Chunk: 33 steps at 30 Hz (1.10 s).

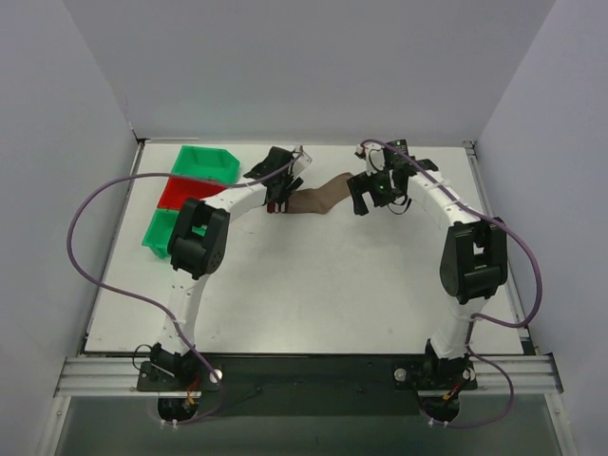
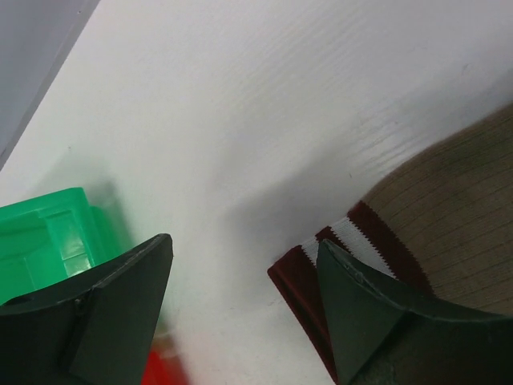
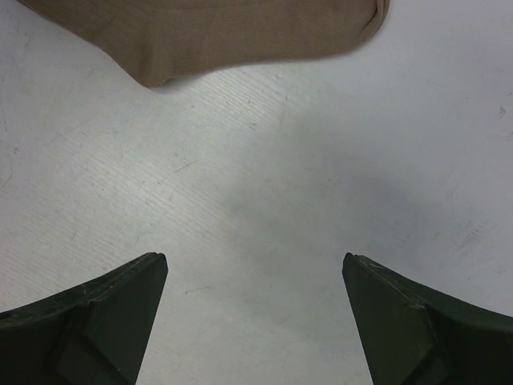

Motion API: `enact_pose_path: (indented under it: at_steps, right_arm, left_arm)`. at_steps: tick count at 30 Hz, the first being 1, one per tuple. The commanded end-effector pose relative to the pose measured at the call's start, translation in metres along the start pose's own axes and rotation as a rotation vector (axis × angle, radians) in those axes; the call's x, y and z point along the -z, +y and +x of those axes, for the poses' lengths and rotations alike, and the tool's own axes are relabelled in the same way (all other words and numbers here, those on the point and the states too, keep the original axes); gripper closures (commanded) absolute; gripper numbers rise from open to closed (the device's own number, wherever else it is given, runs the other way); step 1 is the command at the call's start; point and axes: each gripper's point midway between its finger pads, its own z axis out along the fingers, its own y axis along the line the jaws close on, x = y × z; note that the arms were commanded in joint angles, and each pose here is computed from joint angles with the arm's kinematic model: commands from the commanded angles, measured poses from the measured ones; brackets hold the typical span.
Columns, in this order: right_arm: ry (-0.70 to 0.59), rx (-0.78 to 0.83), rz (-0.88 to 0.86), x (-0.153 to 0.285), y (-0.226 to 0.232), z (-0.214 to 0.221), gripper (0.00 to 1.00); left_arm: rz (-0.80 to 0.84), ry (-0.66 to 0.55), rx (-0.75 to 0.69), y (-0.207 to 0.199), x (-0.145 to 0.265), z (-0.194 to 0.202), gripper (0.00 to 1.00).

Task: Roll the socks
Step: Adjust the sock at the center of the board.

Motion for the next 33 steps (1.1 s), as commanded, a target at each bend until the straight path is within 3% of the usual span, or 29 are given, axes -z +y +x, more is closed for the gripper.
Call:
enact_pose_path:
  at_steps: [1,11,16,24,33]
  right_arm:
    - [-0.006,-0.022,0.032,0.026,-0.004,0.001,0.0]
    - [-0.003,-0.019,0.05,0.029,-0.014,0.005,0.0]
    - [-0.005,0.029,0.037,0.036,-0.006,0.009,0.0]
    - [-0.049,0.066,0.003,0.056,0.008,0.007,0.0]
    - [-0.078,0.104,0.015,0.079,0.012,0.014,0.0]
  left_arm:
    - [-0.038,0.024,-0.078,0.003,0.005,0.001,0.17]
    - [0.047,0.096,-0.135,-0.024,0.027,0.03,0.18]
    - [0.174,0.141,-0.173,-0.058,0.041,0.067,0.2]
    - [0.344,0.163,-0.289,-0.119,0.072,0.094,0.21]
    - [0.519,0.168,-0.37,-0.173,0.109,0.093,0.22]
